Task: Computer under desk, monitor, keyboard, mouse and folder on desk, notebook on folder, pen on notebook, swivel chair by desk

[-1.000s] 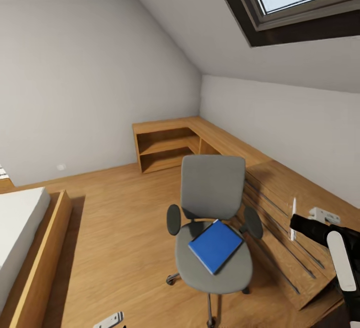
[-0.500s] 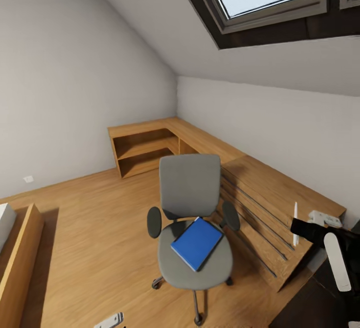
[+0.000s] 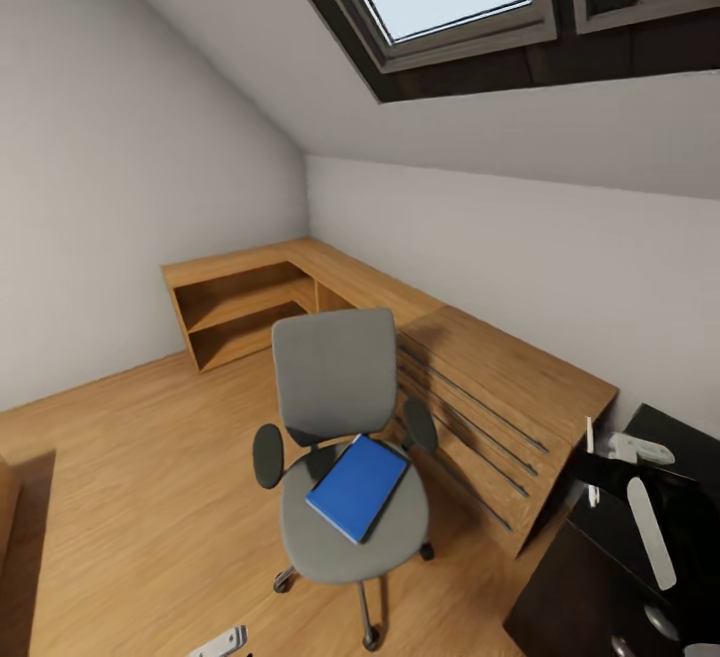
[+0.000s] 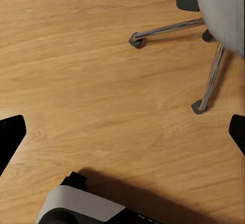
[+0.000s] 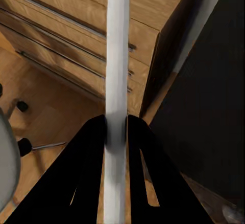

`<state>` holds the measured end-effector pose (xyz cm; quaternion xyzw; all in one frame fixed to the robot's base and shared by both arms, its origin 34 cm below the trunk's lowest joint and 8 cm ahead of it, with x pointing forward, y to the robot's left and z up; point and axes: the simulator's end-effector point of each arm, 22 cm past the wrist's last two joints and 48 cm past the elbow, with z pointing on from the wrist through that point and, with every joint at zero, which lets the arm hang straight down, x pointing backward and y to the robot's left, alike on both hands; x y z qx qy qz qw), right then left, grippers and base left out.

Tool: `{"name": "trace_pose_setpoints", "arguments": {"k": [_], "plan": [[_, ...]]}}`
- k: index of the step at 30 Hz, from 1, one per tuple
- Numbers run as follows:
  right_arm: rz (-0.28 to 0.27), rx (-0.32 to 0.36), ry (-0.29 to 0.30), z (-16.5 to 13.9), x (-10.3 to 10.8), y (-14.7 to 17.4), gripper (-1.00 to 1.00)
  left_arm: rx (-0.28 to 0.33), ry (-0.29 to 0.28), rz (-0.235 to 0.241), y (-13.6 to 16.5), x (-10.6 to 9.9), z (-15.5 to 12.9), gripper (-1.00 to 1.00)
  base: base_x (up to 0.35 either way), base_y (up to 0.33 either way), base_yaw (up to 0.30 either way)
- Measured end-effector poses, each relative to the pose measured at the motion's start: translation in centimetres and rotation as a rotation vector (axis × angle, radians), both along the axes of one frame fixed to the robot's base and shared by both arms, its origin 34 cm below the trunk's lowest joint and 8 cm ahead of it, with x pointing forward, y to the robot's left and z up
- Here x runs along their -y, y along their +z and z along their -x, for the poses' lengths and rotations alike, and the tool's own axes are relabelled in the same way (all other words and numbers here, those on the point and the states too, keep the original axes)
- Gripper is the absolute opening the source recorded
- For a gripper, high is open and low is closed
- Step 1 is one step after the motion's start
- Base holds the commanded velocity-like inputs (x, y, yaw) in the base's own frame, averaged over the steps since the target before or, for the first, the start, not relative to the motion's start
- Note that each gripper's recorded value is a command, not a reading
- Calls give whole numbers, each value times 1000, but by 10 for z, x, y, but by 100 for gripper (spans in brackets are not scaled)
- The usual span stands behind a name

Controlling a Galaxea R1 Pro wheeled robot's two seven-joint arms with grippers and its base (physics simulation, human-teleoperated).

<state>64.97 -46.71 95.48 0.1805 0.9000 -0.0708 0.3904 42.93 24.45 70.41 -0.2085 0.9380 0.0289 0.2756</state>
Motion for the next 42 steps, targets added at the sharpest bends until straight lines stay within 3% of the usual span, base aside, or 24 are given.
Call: {"name": "trace_pose_setpoints", "arguments": {"k": [10, 20, 32, 42], "plan": [[14, 3, 5, -1, 0, 3, -100, 9, 1, 0, 2, 0, -2, 100, 0, 0, -296], [65, -19, 44, -3, -10, 1, -100, 111, -2, -28, 17, 0, -20, 100, 0, 0, -296], [80, -12, 71, -8, -19, -8, -100, 128, -3, -33, 21, 0, -24, 100, 0, 0, -278], [103, -20, 159, -16, -50, -12, -100, 127, -3, -34, 20, 0, -23, 100, 0, 0, -19]]}}
